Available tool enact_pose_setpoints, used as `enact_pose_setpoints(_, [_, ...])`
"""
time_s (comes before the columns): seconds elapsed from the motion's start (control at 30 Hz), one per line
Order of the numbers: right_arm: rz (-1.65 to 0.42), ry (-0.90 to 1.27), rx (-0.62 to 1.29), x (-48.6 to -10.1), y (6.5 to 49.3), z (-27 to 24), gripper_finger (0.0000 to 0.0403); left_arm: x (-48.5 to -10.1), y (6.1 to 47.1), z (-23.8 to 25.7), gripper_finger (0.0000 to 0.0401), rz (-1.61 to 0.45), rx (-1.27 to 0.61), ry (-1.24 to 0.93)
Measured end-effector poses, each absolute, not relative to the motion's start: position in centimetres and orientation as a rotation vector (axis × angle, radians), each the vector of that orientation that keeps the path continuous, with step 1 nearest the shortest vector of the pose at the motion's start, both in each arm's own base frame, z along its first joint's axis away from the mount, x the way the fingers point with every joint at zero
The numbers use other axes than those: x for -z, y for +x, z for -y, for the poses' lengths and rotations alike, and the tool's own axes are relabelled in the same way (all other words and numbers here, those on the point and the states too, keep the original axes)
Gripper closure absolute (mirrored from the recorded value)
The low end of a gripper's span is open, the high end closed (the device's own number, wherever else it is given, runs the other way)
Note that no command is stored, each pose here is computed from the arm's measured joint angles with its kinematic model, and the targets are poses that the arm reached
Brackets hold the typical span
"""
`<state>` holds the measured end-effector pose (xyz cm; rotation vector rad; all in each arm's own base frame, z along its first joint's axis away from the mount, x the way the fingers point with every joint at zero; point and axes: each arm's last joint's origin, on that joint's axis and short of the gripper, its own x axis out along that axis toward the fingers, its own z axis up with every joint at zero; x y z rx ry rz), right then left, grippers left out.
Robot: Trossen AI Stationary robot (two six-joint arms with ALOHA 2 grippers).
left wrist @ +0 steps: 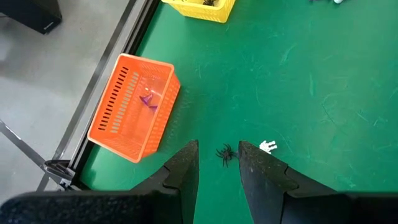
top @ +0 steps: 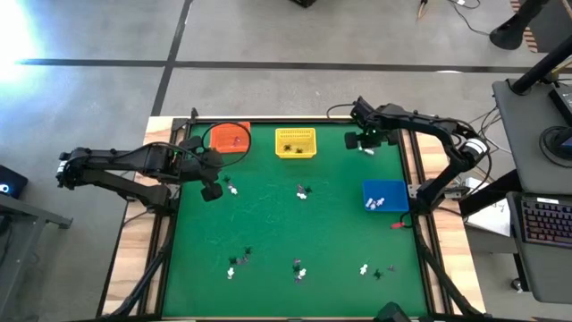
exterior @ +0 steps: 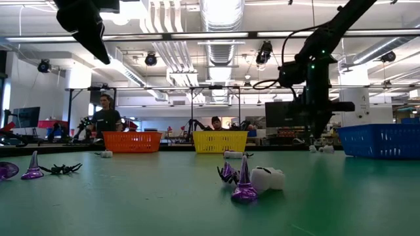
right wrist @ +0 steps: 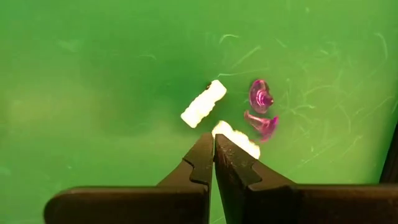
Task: Sort Halloween decoration
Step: Put the white skeleton toy into the blue basket
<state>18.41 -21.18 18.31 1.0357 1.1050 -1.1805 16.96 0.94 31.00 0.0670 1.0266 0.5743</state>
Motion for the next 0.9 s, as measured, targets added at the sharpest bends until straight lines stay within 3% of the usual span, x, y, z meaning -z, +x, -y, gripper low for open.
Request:
enact_pose_setpoints(0.43, [-1.193, 0.987, 1.128, -18.3, 18.1, 20.8, 0.0390, -31.0, 16.9, -0.9, 0.0306, -1.030, -0.573, 0.069])
enact_pose_setpoints(0.9, [-1.344, 0.872, 0.893, -16.9, 18.4, 20.9, 0.0292, -31.0, 16.9, -0.9, 0.0306, -1.031, -0.572, 0.072])
